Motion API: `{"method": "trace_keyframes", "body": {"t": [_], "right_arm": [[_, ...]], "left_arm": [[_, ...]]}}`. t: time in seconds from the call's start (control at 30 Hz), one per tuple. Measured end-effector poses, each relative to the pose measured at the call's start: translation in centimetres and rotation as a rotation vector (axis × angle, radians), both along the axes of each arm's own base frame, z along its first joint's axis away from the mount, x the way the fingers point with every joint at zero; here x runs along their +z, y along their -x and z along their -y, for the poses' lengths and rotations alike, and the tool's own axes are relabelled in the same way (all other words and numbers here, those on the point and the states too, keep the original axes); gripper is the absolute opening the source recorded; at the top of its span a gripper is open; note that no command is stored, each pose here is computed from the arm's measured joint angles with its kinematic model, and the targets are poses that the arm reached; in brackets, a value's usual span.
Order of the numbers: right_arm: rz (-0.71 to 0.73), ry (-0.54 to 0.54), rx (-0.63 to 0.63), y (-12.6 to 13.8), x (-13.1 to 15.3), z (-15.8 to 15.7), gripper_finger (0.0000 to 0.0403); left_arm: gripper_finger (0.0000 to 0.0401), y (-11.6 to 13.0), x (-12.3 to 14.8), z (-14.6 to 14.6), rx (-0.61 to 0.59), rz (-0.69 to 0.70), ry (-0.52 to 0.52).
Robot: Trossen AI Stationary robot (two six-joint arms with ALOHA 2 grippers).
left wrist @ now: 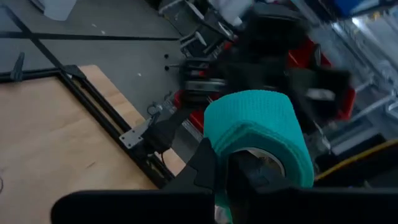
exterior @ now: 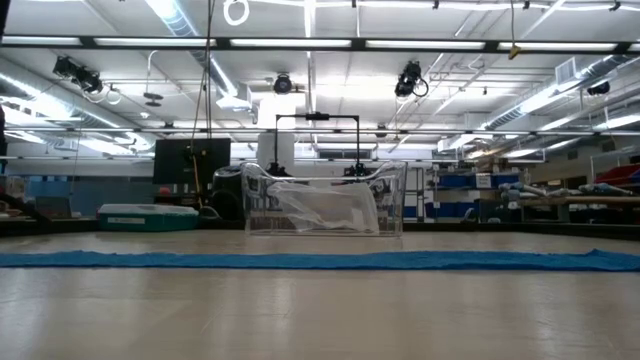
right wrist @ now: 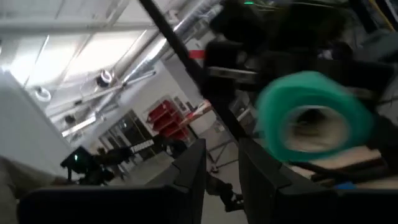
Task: Roll bandage
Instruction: Roll the green bandage
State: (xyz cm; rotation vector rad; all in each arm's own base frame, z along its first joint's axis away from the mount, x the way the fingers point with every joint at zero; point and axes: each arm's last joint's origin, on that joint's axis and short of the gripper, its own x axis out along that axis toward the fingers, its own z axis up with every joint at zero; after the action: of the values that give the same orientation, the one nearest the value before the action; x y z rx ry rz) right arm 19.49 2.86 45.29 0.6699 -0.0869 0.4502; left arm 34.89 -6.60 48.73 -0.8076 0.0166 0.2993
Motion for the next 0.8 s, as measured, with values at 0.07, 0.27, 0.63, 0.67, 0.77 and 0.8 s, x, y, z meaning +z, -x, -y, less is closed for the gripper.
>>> {"method": "trace_keyframes", "body": {"t": [0.07,0.27,0.63,0.67,0.77,0.8], "right_arm": [[0.013,0.048,-0.009,0.0,1.0,-0.4,0.0088],[0.041,0.149,-0.089,-1.0,2.7,-1.3,0.0081],[-0.052,0.228,-0.187,-5.4,1.0,-1.8,0.0045],[-0.061,0.236,-0.200,-5.6,0.9,-1.8,0.0040],[-0.058,0.274,-0.232,-5.8,0.7,-1.7,0.0025],[-0.052,0.289,-0.236,-5.7,0.8,-1.7,0.0020]], "left_arm": [[0.0020,-0.1,0.1,-0.3,0.022,0.018,0.024],[0.0019,-0.2,0.2,-0.6,0.063,0.048,0.080],[0.0019,-0.3,0.5,-0.7,0.093,0.096,0.091],[0.0019,-0.4,0.7,-0.7,0.087,0.116,0.095],[0.0019,-0.3,0.9,-0.5,0.058,0.127,0.101],[0.0019,-0.3,0.9,-0.3,0.054,0.128,0.102]]}}
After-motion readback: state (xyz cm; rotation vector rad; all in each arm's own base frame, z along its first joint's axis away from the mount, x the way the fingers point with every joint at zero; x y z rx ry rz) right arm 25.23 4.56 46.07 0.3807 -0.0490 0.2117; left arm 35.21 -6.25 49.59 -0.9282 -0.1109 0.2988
